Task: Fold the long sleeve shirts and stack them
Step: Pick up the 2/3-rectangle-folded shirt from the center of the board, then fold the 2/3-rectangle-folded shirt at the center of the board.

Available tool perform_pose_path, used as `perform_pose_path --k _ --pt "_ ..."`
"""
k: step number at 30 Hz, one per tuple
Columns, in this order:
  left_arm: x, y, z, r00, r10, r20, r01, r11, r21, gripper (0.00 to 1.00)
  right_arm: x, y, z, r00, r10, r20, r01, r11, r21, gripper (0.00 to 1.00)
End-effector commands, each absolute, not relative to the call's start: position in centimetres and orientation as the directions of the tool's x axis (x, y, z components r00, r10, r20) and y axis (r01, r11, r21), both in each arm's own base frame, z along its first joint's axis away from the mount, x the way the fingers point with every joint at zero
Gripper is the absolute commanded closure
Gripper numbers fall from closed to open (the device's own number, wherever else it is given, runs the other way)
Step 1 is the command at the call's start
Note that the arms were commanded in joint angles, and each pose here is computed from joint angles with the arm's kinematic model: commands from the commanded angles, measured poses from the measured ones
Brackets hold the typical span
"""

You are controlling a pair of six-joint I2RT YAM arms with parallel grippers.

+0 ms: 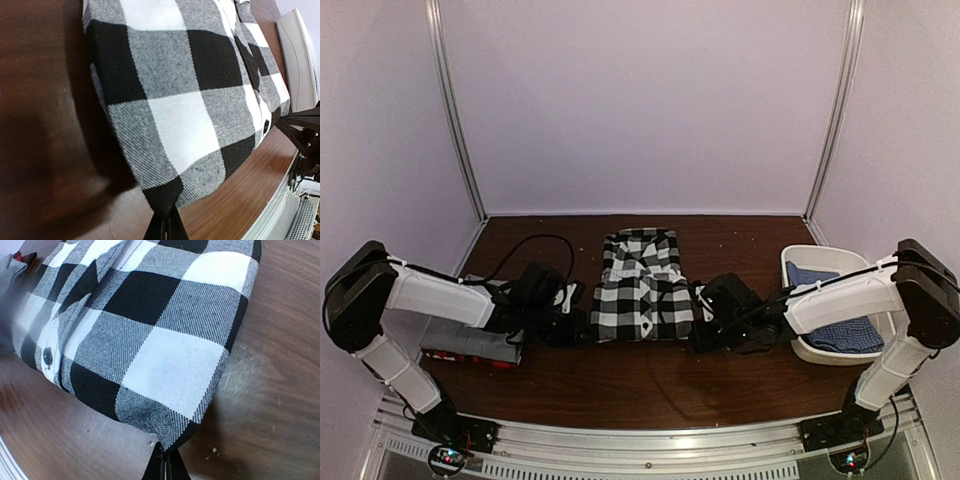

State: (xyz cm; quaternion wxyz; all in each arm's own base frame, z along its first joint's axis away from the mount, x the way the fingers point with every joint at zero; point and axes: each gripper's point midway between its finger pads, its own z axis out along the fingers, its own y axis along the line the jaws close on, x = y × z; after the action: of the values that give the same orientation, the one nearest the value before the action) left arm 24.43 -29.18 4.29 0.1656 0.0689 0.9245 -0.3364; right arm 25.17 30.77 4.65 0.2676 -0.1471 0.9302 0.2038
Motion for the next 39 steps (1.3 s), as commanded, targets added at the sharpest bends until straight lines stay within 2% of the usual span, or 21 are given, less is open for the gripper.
perform_pose_path --k 1,9,12,17,21,25,28,32,35,39 --pt "21.1 -28.1 4.7 -0.94 0.042 -0.339 0.237 0.796 -0.558 1.0 22.1 30.6 5.7 -0.812 -0.162 -0.56 -0.382 0.873 0.303 1.0" --pt "16.8 -27.5 8.1 -0.932 0.05 -0.359 0.254 0.795 -0.55 1.0 17.8 31.1 9.5 -0.794 -0.154 -0.588 -0.404 0.856 0.322 1.0" --pt "16.7 -27.4 10.3 -0.923 0.042 -0.382 0.264 0.791 -0.551 1.0 17.9 30.8 11.4 -0.795 -0.126 -0.593 -0.375 0.871 0.318 1.0" --pt "18.7 -27.7 14.4 -0.889 0.047 -0.456 0.304 0.806 -0.508 1.0 20.3 32.0 17.2 -0.743 -0.064 -0.666 -0.372 0.867 0.331 1.0" --pt "23.3 -28.9 17.1 -0.868 0.063 -0.492 0.342 0.795 -0.501 1.0 25.1 33.0 18.8 -0.725 -0.036 -0.688 -0.362 0.87 0.336 1.0" --pt "31.1 -28.6 17.6 -0.859 0.039 -0.511 0.342 0.787 -0.514 1.0 32.7 33.1 17.7 -0.73 0.015 -0.684 -0.323 0.874 0.363 1.0" --pt "37.8 -28.4 15.7 -0.873 0.017 -0.488 0.318 0.779 -0.54 1.0 39.3 32.5 15.1 -0.746 0.052 -0.664 -0.27 0.888 0.373 1.0" --pt "45.3 -28.2 10.0 -0.907 -0.006 -0.421 0.252 0.793 -0.554 1.0 46.4 33.3 10.1 -0.791 0.07 -0.608 -0.239 0.879 0.412 1.0" --pt "48.4 -28.5 6.6 -0.919 -0.016 -0.393 0.221 0.804 -0.552 1.0 49.2 33.8 6.2 -0.828 0.063 -0.557 -0.219 0.879 0.425 1.0" --pt "49.0 -29.3 4.1 -0.934 -0.016 -0.357 0.208 0.787 -0.581 1.0 49.3 34.1 2.6 -0.865 0.038 -0.501 -0.206 0.882 0.423 1.0"
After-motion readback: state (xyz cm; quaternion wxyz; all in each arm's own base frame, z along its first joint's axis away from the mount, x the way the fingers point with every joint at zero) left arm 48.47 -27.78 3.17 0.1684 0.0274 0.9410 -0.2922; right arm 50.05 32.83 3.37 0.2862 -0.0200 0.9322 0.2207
